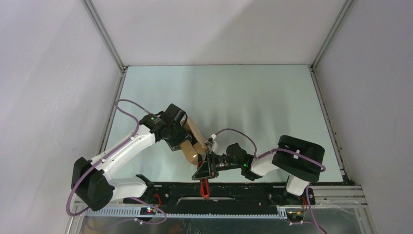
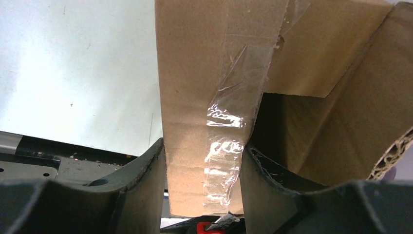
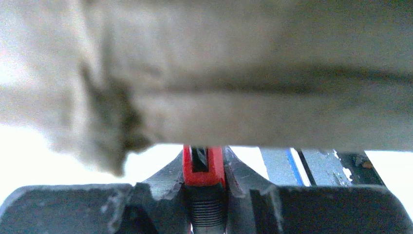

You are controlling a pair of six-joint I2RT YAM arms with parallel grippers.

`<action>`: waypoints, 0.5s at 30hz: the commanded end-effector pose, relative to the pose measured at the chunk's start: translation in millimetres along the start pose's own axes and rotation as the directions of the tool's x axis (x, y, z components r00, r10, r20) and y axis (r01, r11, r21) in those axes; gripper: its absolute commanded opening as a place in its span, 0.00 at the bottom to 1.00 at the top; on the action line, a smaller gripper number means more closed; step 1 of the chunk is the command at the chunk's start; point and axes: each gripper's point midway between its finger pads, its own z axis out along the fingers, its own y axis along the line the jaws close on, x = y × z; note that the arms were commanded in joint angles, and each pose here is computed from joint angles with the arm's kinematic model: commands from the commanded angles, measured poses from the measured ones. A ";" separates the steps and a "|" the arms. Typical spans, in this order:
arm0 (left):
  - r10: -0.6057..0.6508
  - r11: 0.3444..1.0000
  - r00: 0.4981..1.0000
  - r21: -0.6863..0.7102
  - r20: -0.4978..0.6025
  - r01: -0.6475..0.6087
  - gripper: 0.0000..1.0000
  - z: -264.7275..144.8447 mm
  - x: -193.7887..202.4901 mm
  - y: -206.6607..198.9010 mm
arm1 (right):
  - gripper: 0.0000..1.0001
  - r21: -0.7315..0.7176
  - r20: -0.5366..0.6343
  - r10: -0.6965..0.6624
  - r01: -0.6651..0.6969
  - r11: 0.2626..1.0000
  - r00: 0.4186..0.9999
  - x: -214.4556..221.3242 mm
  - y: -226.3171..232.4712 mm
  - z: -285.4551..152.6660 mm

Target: Unpack the express box

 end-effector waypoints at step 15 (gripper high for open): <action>-0.073 0.984 0.997 0.163 0.031 0.067 0.09 -18.9 -19.5 -37.8 | 0.00 -0.081 -0.040 -0.082 0.079 0.994 0.996 14.4 29.9 -22.2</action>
